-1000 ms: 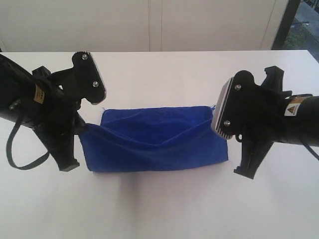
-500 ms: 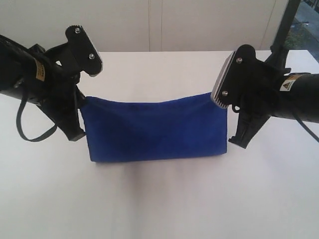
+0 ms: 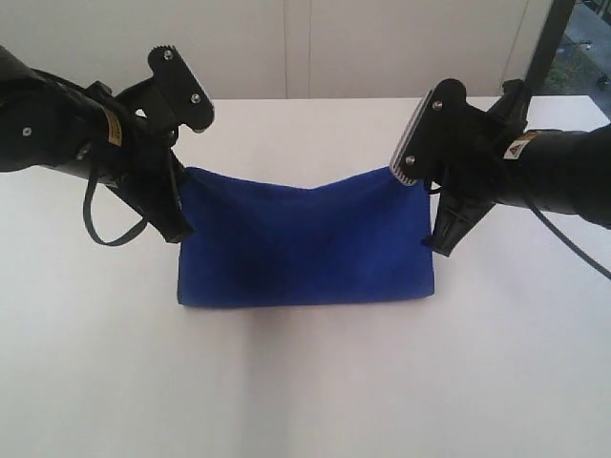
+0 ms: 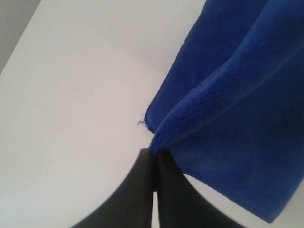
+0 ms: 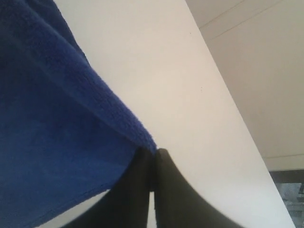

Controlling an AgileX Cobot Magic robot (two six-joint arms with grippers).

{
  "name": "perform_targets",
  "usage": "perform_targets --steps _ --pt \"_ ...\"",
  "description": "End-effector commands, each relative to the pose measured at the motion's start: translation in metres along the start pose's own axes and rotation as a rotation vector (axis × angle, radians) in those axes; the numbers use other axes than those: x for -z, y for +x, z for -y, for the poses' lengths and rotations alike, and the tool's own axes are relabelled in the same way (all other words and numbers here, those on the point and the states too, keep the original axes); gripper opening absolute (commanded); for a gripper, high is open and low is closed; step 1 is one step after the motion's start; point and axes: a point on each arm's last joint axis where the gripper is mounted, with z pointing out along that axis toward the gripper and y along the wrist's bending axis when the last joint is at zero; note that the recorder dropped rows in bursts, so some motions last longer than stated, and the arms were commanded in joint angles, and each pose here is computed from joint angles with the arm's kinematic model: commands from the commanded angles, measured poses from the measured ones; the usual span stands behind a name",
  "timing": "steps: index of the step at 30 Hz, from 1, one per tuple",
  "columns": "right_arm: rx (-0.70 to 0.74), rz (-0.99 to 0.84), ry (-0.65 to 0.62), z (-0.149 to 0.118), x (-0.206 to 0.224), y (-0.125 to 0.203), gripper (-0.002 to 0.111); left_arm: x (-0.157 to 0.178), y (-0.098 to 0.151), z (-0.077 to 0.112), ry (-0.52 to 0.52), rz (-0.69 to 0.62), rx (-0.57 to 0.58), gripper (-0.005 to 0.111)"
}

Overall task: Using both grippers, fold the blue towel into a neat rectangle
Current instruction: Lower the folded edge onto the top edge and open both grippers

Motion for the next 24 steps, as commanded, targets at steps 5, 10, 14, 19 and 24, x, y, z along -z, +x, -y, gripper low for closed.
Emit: perform_targets --steps 5,10,14,19,24 --pt "-0.017 -0.018 0.029 0.009 -0.037 0.001 0.000 -0.029 0.008 -0.014 -0.038 0.045 0.051 0.000" --pt "-0.016 -0.028 0.039 0.007 -0.060 0.005 0.000 -0.046 0.011 -0.015 -0.045 0.073 0.043 0.000" --pt "-0.014 -0.036 0.041 0.005 -0.074 0.008 0.000 -0.058 0.012 -0.014 -0.048 0.101 0.037 0.000" --pt "-0.018 -0.035 0.084 0.001 -0.091 0.014 0.000 -0.076 0.022 -0.015 -0.045 0.087 0.047 0.000" --pt "-0.051 -0.033 0.118 0.003 -0.093 0.016 0.001 -0.080 0.022 -0.018 -0.061 0.117 0.019 0.000"
